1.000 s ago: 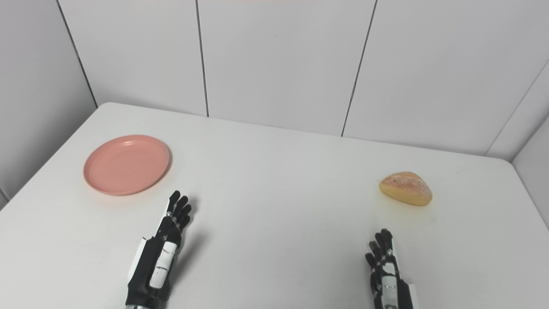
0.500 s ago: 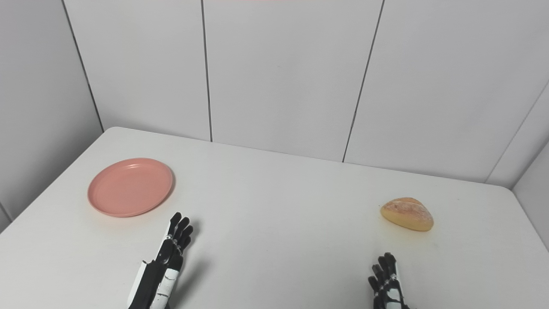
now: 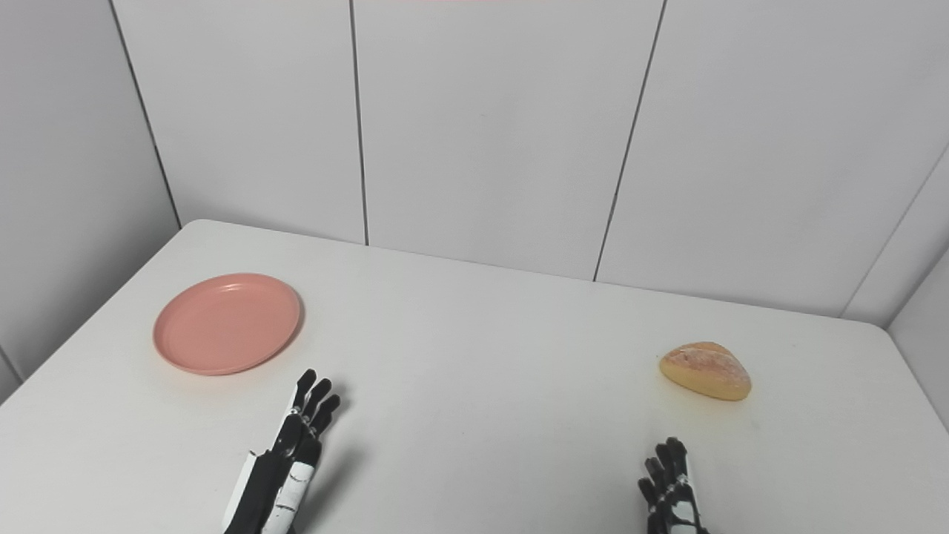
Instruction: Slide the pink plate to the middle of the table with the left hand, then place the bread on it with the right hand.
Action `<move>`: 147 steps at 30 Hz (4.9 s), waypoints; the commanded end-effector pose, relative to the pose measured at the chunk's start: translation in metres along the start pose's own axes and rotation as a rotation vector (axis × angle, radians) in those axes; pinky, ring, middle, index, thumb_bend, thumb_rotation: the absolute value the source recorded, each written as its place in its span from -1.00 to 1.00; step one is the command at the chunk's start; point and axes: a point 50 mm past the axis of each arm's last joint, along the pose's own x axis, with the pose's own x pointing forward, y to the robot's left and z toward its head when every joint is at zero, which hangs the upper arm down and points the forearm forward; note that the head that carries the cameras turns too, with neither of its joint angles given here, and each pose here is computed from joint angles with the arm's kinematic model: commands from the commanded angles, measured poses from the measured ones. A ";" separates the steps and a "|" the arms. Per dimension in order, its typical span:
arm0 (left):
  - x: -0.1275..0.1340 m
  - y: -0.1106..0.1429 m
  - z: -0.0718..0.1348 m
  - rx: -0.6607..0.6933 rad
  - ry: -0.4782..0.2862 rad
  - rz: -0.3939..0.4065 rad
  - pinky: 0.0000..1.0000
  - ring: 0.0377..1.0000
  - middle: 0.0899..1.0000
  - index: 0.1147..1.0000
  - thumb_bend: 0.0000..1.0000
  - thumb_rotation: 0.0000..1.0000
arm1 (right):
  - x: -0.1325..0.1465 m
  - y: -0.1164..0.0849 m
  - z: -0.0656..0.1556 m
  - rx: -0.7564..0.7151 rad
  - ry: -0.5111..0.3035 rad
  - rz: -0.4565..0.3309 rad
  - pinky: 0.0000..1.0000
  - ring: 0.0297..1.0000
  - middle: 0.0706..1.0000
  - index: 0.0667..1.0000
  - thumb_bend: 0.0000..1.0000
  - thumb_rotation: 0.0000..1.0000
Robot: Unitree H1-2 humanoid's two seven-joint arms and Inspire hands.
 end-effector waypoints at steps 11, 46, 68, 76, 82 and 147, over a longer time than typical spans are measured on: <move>0.044 -0.008 0.065 -0.114 -0.035 0.021 0.98 0.97 0.94 0.94 0.84 0.74 | -0.006 -0.001 0.001 0.000 0.021 -0.005 1.00 1.00 1.00 1.00 0.54 1.00; 0.156 0.140 0.192 0.099 -0.211 0.075 0.87 0.91 0.88 0.91 0.96 0.82 | -0.005 0.003 -0.002 -0.003 0.029 0.003 1.00 1.00 1.00 1.00 0.53 1.00; 0.208 0.235 0.175 0.160 -0.200 0.250 0.52 0.65 0.65 0.66 0.96 0.61 | -0.006 0.004 -0.002 0.003 0.034 0.003 1.00 0.97 1.00 1.00 0.52 1.00; 0.216 0.256 0.159 0.153 -0.143 0.328 0.55 0.65 0.63 0.61 1.00 0.53 | -0.007 0.004 -0.002 0.001 0.033 0.005 1.00 0.95 1.00 1.00 0.54 1.00; 0.218 0.264 0.142 0.146 -0.092 0.362 0.46 0.61 0.60 0.62 1.00 0.53 | -0.008 0.003 -0.001 0.005 0.030 0.004 1.00 0.95 1.00 1.00 0.54 1.00; 0.210 0.242 0.033 0.101 0.098 0.216 0.65 0.74 0.74 0.81 0.89 0.61 | -0.014 0.008 0.006 0.007 0.036 -0.013 1.00 0.86 0.93 0.95 0.50 1.00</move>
